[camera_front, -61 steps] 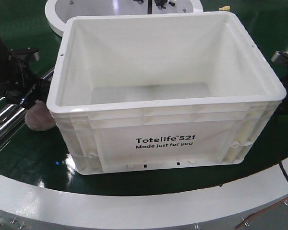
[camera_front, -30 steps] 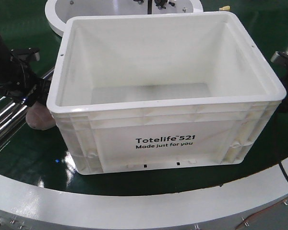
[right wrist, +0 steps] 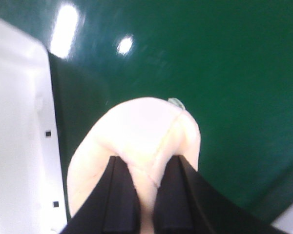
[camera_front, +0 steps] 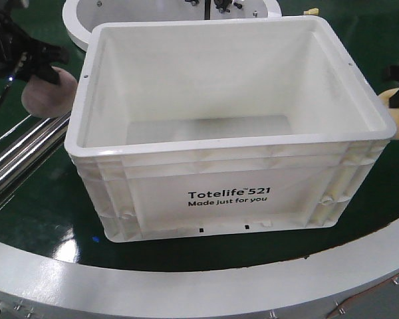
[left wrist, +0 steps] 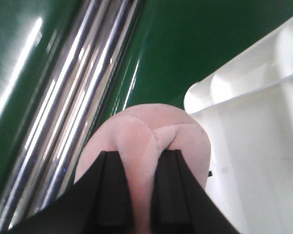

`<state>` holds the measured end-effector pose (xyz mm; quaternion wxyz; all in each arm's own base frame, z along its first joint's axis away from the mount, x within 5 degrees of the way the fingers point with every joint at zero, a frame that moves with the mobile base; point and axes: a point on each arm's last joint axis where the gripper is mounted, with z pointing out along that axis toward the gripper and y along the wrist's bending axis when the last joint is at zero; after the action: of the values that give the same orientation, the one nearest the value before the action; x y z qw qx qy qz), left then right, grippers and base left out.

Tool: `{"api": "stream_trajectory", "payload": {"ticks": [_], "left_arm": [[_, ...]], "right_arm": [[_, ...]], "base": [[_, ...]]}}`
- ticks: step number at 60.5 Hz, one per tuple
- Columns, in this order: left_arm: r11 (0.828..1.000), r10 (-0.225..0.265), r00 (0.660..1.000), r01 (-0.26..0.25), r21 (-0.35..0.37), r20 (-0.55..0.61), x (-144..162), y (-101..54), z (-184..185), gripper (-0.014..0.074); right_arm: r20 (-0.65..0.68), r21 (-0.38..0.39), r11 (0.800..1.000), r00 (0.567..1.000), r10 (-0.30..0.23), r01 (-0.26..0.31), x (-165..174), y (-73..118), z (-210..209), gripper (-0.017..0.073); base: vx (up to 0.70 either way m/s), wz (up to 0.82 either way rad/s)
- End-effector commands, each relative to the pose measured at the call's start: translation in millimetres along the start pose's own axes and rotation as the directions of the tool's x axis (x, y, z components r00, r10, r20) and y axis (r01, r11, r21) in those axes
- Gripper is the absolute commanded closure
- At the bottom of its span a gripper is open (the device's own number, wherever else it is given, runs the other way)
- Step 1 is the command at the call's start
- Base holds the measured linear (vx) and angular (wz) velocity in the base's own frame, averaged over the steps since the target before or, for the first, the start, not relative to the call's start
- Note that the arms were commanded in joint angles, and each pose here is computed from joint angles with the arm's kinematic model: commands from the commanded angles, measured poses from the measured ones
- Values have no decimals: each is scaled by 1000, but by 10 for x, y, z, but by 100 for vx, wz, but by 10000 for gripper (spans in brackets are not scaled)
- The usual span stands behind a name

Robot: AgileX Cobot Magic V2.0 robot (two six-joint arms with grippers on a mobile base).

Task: Place moving items into box and shelve
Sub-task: 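Lift both balls over the tote and release them inside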

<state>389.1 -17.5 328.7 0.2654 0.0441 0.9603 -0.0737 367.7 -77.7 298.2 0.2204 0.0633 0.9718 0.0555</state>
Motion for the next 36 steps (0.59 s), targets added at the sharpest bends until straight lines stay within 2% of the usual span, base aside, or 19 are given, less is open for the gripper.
{"api": "stream_trajectory", "payload": {"ticks": [1,4,10,14,18,21,24,28,30,35,36], "left_arm": [[1000,22,987,-21,-12,159,-168,-81,-534,601],[1000,20,983,-18,-15,182,-197,-98,-660,601],[1000,-14,972,9,22,233,-239,-168,-905,600],[997,-14,961,-6,71,277,-255,-246,-1075,600],[992,-34,946,-8,128,324,-259,-321,-1246,600],[982,-63,932,-6,188,357,-255,-385,-1351,600],[970,-60,921,-37,240,384,-240,-452,-1454,600],[942,-54,910,-90,322,411,-221,-556,-1560,600],[926,-50,905,-117,360,422,-211,-601,-1606,600],[881,-64,898,-154,448,435,-196,-699,-1684,595],[876,-67,899,-155,457,433,-195,-712,-1687,593]], "right_arm": [[144,15,1000,990,-2,0,-118,66,-542,567],[177,3,1000,984,-4,4,-144,107,-693,567],[248,-44,999,969,-5,17,-166,228,-1027,567],[292,-65,997,956,-13,33,-160,291,-1233,567],[337,-74,996,941,-26,54,-132,351,-1452,567],[372,-94,993,928,-29,69,-106,405,-1603,567],[406,-139,986,913,-24,88,-64,481,-1749,567],[453,-215,967,891,-27,138,-10,595,-1907,567],[474,-258,951,880,-29,171,18,658,-1980,567],[506,-371,896,862,-25,244,66,797,-2100,566],[509,-399,879,860,-23,260,71,826,-2114,566]], "base": [[0,0],[0,0],[0,0],[0,0],[0,0],[0,0],[0,0],[0,0],[0,0],[0,0],[0,0]]}}
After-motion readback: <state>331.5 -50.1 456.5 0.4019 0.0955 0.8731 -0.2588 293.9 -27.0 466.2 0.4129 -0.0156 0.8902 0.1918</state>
